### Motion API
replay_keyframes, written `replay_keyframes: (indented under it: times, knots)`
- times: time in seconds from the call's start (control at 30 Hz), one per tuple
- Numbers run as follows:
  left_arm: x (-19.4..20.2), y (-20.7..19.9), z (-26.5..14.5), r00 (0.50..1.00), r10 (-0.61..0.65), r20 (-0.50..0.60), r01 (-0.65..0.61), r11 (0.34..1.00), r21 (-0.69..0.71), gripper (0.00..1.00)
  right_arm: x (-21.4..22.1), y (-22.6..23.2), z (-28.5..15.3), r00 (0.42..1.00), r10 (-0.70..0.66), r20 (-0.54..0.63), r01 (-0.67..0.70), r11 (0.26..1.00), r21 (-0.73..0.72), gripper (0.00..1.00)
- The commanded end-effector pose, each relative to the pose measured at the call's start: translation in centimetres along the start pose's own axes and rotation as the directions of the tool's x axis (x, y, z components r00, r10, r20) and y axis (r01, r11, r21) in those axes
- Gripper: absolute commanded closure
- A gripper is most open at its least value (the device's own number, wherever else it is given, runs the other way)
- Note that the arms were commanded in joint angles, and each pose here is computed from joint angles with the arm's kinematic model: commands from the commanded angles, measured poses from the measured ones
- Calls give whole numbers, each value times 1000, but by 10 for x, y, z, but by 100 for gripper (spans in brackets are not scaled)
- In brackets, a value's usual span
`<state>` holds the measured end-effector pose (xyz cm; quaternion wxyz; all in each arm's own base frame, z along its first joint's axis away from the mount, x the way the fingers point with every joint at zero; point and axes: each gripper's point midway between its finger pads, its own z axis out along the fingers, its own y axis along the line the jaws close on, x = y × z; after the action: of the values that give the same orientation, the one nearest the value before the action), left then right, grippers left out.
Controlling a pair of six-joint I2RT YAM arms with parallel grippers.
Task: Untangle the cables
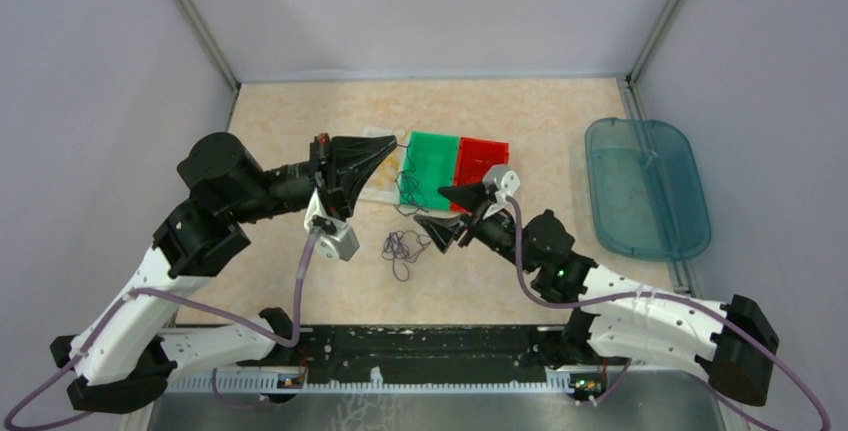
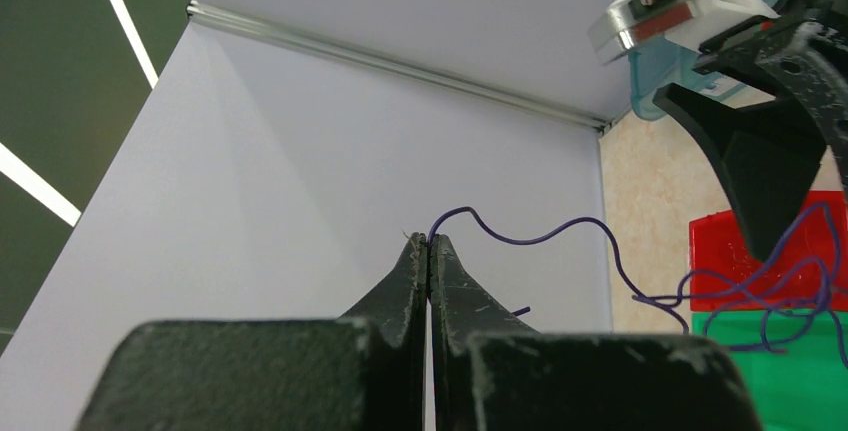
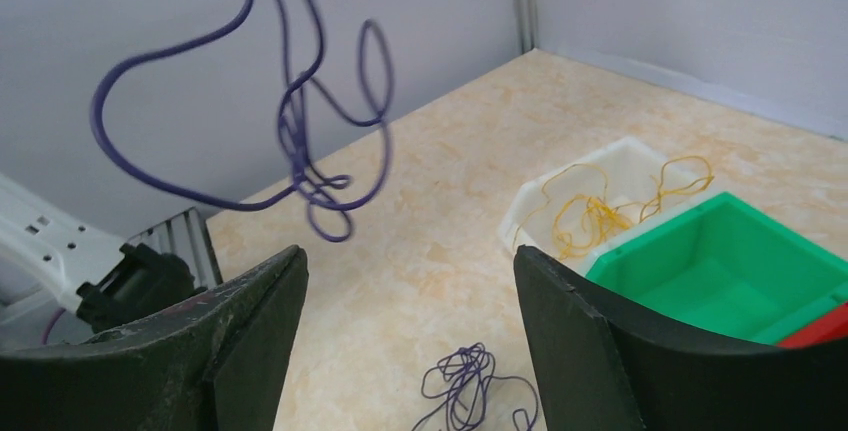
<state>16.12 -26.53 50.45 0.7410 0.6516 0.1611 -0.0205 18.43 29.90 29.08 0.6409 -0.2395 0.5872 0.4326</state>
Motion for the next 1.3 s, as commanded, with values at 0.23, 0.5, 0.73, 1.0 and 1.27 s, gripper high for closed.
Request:
replay_keyframes:
  times: [0.23, 0.5, 0.73, 1.0, 1.27]
  knots:
    - [-7, -17, -4, 998, -63, 29, 61, 996, 63, 100, -105, 13, 22, 951, 10, 309, -7, 1000, -10, 23]
    - [-6, -27, -6, 997, -79, 23, 77, 993, 91, 100, -111, 18, 24, 954, -12, 299, 20, 1000, -24, 21]
    - [-10, -23, -5, 995, -94, 39, 90, 992, 85, 100, -106, 20, 41, 965, -51, 257, 60, 998, -26, 22]
    - [-13, -17, -5, 993, -105, 46, 101, 992, 75, 100, -97, 18, 52, 973, -72, 220, 78, 997, -18, 23]
    - [-9, -15, -5, 996, -81, 29, 78, 995, 69, 100, -86, 18, 46, 980, -54, 194, 61, 998, -28, 23]
